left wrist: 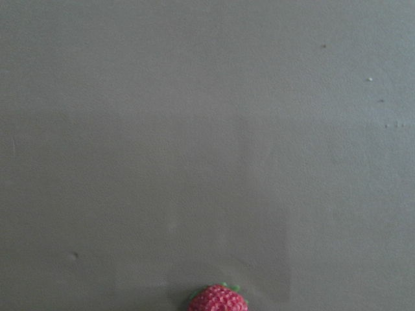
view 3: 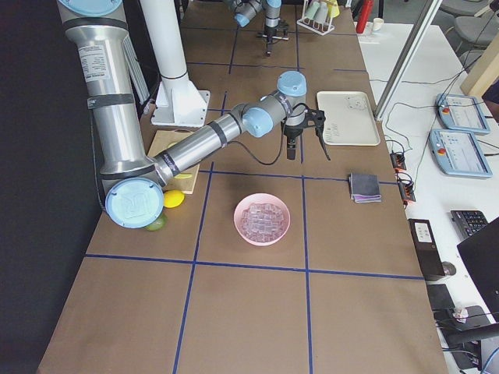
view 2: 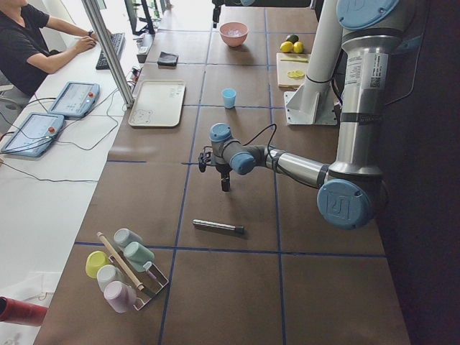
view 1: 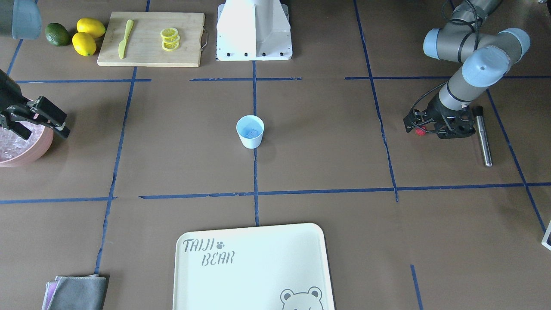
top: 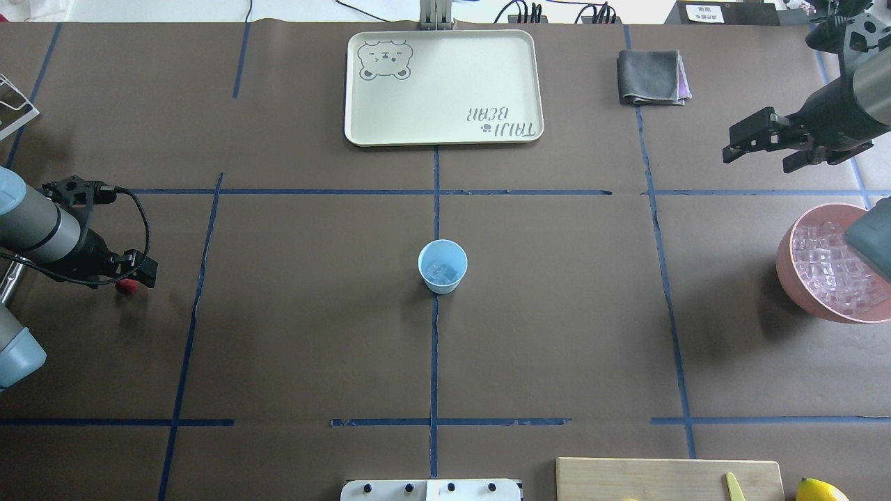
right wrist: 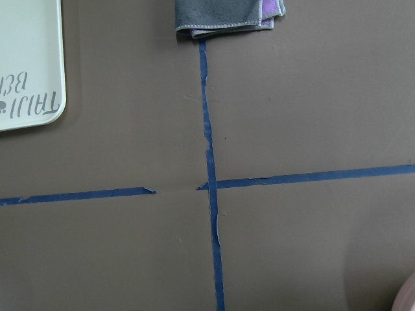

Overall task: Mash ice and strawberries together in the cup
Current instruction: 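Close the left gripper on the red strawberry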

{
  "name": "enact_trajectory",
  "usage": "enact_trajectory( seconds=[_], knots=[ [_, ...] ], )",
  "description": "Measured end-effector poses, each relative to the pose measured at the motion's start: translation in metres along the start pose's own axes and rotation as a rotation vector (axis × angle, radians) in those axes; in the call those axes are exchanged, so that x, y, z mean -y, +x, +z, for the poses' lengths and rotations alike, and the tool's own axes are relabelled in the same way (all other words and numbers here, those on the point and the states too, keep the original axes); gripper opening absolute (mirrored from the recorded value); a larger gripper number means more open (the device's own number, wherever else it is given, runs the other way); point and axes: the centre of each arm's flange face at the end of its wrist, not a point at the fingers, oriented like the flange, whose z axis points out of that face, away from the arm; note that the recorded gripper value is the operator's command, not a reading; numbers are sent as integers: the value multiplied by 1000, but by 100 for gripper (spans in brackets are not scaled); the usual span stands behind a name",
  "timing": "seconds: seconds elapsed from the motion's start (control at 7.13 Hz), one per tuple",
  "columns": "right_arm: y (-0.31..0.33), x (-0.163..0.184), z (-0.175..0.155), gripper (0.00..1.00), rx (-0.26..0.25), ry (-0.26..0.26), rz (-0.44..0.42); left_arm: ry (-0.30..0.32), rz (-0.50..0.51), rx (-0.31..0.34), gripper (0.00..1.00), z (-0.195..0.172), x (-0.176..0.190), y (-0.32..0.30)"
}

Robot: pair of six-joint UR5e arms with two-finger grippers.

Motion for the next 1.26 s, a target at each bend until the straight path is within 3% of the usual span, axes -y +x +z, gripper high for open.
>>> enact_trajectory(
  seconds=[0.56,0.7,0.84,1.12,1.26],
  knots=[
    [0,0,1,100,0,-1,-1,-10,-8,11,97,7,1,-5],
    [0,0,1,100,0,-1,0,-11,-10,14,90,8,1,-6],
    [0,-1,0,100,0,-1,-1,-12,-12,15,67,9,1,-7],
    [0,-1,0,100,0,-1,-1,-13,-14,15,4,10,2,-7],
    [0,-1,0,100,1,-1,-2,-13,-16,14,0,9,2,-6]
  ],
)
